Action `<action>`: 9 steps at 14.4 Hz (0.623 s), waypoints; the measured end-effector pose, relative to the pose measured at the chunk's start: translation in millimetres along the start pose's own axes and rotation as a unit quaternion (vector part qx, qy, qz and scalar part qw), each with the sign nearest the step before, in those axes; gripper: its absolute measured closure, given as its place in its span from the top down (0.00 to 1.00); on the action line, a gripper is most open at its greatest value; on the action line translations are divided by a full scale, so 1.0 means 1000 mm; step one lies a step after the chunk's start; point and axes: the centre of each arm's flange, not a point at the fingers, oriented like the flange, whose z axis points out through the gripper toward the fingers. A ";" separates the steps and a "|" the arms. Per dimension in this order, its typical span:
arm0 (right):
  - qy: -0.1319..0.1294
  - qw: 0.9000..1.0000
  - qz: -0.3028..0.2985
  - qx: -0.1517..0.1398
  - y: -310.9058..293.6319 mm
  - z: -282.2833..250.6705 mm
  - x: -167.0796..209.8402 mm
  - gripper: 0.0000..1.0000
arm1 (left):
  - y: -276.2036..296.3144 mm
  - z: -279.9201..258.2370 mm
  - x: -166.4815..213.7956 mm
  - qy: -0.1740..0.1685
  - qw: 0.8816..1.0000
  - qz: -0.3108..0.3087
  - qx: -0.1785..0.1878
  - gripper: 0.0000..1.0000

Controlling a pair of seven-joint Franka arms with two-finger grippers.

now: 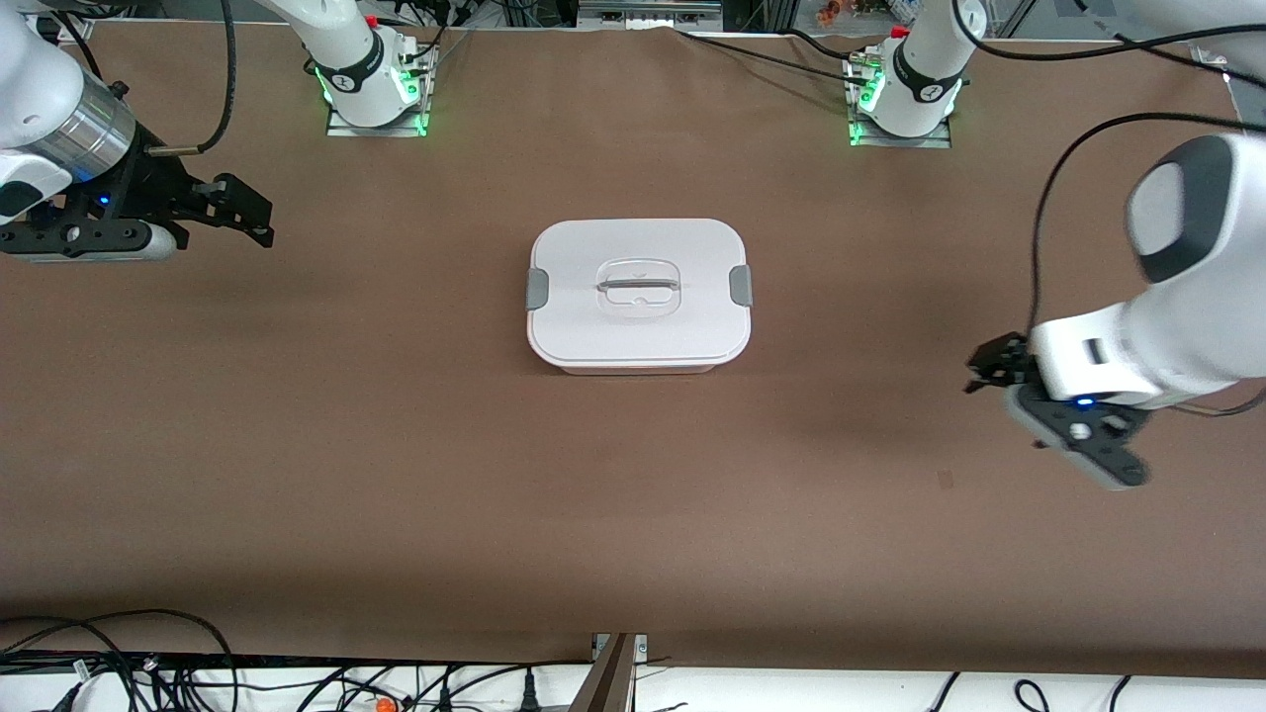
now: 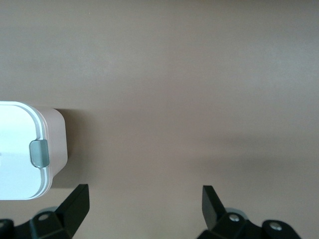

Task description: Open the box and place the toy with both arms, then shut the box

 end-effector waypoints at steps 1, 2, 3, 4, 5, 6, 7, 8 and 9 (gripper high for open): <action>0.000 1.000 0.000 0.000 0.000 0.000 0.000 1.00 | -0.004 -0.016 -0.008 0.001 1.000 -0.013 0.016 1.00; 0.000 1.000 0.000 0.000 0.000 0.000 0.000 1.00 | -0.003 -0.031 -0.015 0.001 0.999 -0.041 0.028 1.00; 0.000 1.000 0.000 0.000 0.000 0.000 0.000 1.00 | 0.000 -0.046 -0.022 0.005 0.996 -0.082 0.036 1.00; 0.000 1.000 0.000 0.000 0.000 0.000 0.000 1.00 | 0.003 -0.060 -0.032 0.007 0.991 -0.124 0.039 1.00; 0.000 1.000 0.000 0.000 0.000 0.000 0.000 1.00 | 0.005 -0.072 -0.044 0.006 0.987 -0.157 0.040 1.00; 0.000 1.000 0.000 0.000 0.000 0.000 0.000 1.00 | 0.005 -0.080 -0.057 0.002 0.983 -0.180 0.040 1.00; 0.000 1.000 0.000 0.000 0.000 0.000 0.000 1.00 | 0.005 -0.085 -0.071 -0.006 0.979 -0.200 0.038 1.00; 0.000 1.000 0.000 0.000 0.000 0.000 0.000 1.00 | 0.004 -0.089 -0.083 -0.015 0.974 -0.225 0.036 1.00; 0.000 1.000 0.000 0.000 0.000 0.000 0.000 1.00 | 0.004 -0.089 -0.093 -0.025 0.967 -0.252 0.033 1.00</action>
